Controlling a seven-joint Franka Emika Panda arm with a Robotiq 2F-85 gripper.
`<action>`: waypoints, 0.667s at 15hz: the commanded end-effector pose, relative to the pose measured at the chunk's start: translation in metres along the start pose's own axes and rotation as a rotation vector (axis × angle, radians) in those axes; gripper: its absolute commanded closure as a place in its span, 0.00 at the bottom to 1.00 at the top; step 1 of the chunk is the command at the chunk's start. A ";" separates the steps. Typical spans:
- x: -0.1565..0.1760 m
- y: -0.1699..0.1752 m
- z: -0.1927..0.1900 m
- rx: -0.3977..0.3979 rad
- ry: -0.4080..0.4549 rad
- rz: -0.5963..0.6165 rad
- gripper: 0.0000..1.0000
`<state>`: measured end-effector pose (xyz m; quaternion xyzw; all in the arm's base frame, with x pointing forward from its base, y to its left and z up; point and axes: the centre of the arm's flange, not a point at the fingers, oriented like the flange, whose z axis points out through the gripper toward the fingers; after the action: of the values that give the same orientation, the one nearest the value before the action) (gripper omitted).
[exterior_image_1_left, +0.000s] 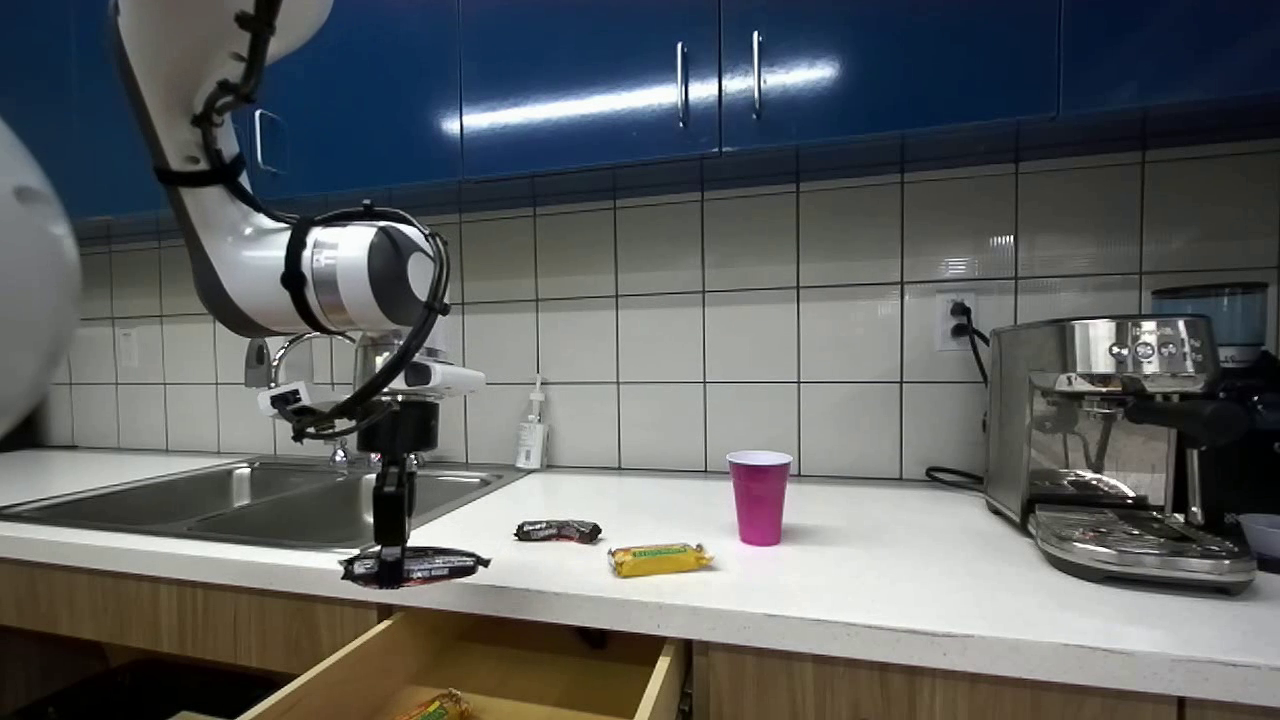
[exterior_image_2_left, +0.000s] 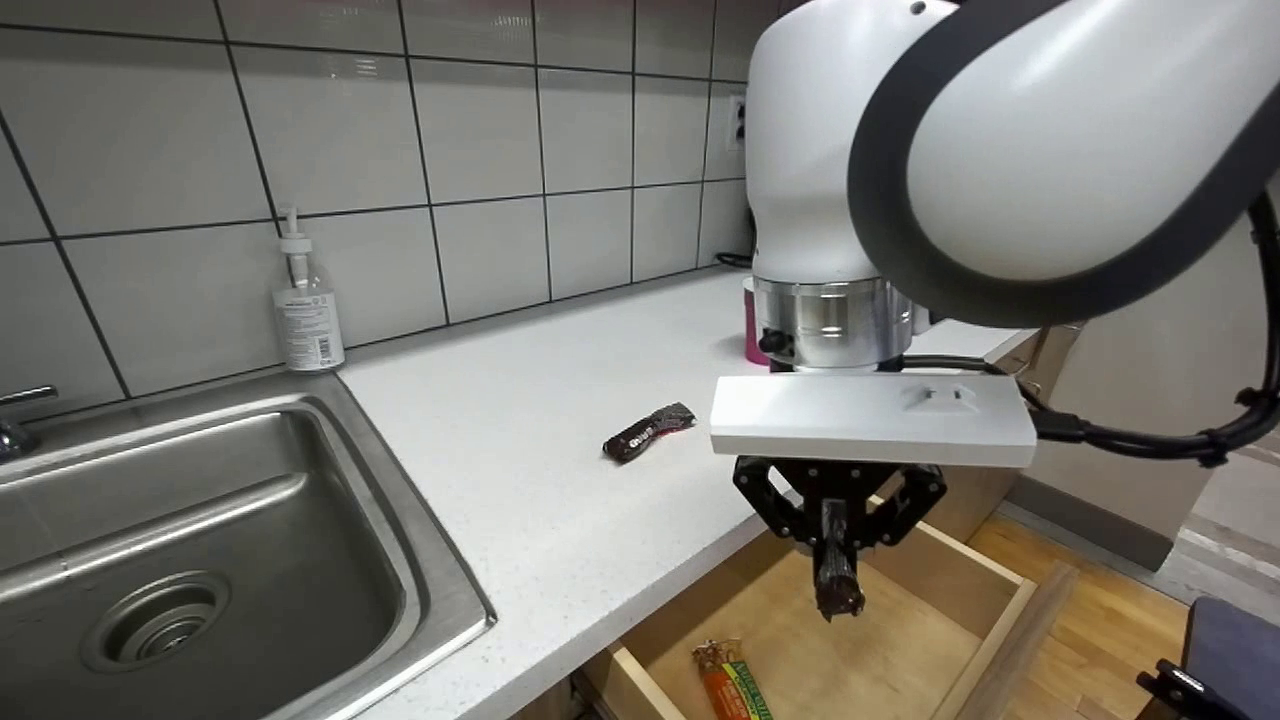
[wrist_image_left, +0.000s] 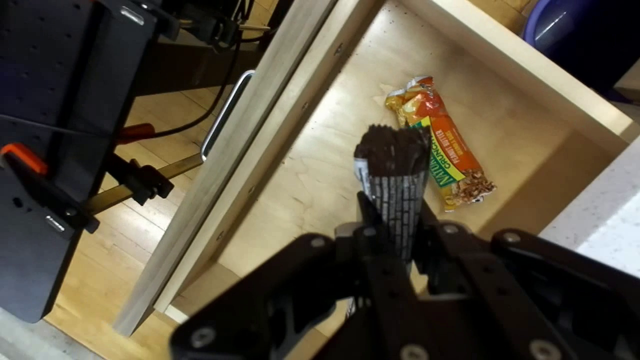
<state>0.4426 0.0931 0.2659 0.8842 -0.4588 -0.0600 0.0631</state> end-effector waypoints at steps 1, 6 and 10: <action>-0.011 0.020 0.001 -0.033 0.018 -0.022 0.96; -0.011 0.015 0.019 -0.087 0.012 -0.072 0.96; -0.012 0.001 0.029 -0.127 0.028 -0.151 0.96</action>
<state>0.4196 0.0966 0.2409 0.9000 -0.4172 -0.0749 0.1014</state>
